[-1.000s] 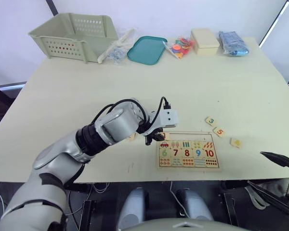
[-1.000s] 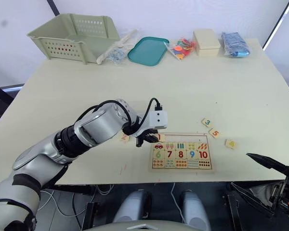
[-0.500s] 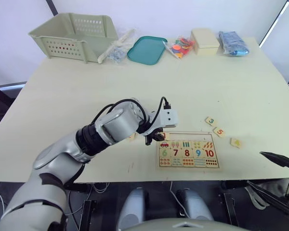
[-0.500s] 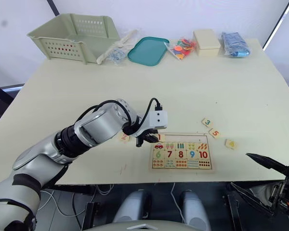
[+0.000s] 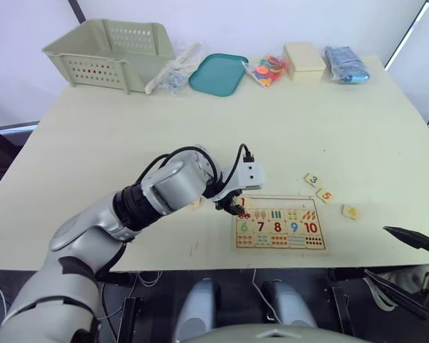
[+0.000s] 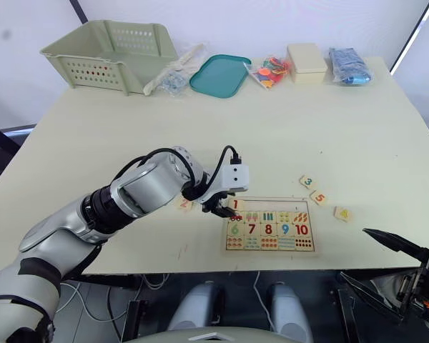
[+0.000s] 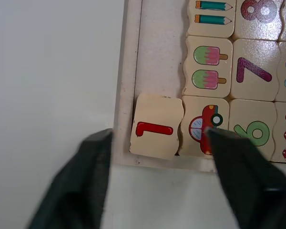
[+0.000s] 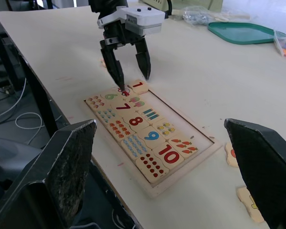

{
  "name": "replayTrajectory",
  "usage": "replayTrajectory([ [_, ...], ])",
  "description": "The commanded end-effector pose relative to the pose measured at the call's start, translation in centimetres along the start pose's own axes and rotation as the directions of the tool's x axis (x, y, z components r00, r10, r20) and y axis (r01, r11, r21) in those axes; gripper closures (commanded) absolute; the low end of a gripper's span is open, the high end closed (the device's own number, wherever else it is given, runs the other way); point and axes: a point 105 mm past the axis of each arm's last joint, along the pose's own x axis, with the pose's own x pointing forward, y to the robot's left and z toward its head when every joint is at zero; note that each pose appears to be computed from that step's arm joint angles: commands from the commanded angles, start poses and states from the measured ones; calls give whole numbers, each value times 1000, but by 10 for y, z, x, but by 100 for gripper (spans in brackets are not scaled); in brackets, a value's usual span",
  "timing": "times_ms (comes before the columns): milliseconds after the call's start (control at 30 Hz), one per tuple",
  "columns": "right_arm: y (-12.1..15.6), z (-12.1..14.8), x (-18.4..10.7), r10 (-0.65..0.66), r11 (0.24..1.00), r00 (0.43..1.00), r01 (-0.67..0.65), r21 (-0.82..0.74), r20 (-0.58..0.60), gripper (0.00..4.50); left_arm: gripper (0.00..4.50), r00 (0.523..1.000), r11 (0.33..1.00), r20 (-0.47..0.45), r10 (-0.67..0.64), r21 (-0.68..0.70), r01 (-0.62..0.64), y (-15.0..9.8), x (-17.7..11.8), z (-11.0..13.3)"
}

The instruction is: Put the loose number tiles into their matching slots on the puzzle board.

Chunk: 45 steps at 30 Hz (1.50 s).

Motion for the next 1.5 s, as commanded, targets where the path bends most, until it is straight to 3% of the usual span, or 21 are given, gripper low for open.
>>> replayTrajectory([
  [33, 0, 5, 0, -3, 1000, 1000, 4, -26, 13, 0, 106, 999, 999, 15, 28, 33, -28, 5, -6, 8],
  [167, 1, 5, -1, -4, 1000, 1000, 4, -26, 14, 0, 106, 998, 999, 51, 32, 24, -33, 8, -14, 11],
  [300, 2, 4, 0, -3, 1000, 1000, 4, -27, 18, 0, 106, 977, 999, 210, -35, 1, 36, 8, -39, 23],
  [467, 2, 3, 2, -3, 1000, 1000, 4, -27, 25, 0, 106, 939, 996, 337, -70, -27, 84, 20, -57, 11],
  [600, 2, 2, 4, -1, 1000, 999, 2, -24, 32, 0, 106, 896, 997, 437, -77, 56, 58, 29, -60, 11],
  [733, 2, 2, 4, 0, 1000, 999, 1, -23, 34, 0, 106, 885, 993, 457, -89, 109, 43, 31, -49, 7],
  [833, 2, 2, 4, 1, 1000, 999, 0, -20, 35, 0, 185, 888, 989, 448, -101, 138, 43, 30, -39, 0],
  [867, 2, 2, 4, 1, 1000, 999, 0, -20, 35, 0, 237, 888, 989, 449, -99, 145, 37, 31, -36, -1],
  [900, 2, 2, 4, 1, 1000, 999, 0, -20, 35, 0, 251, 886, 988, 452, -99, 151, 33, 32, -34, -2],
  [1033, 3, 2, 4, 0, 1000, 999, 0, -17, 35, 0, 429, 892, 984, 440, -101, 179, 23, 32, -27, -8],
  [1067, 3, 2, 4, 0, 1000, 999, 0, -17, 35, 0, 444, 894, 983, 436, -103, 183, 24, 32, -26, -10],
  [1500, 4, 1, 5, 4, 1000, 999, -3, -14, 36, 0, 444, 924, 979, 370, -92, 204, 16, 31, -16, -32],
])
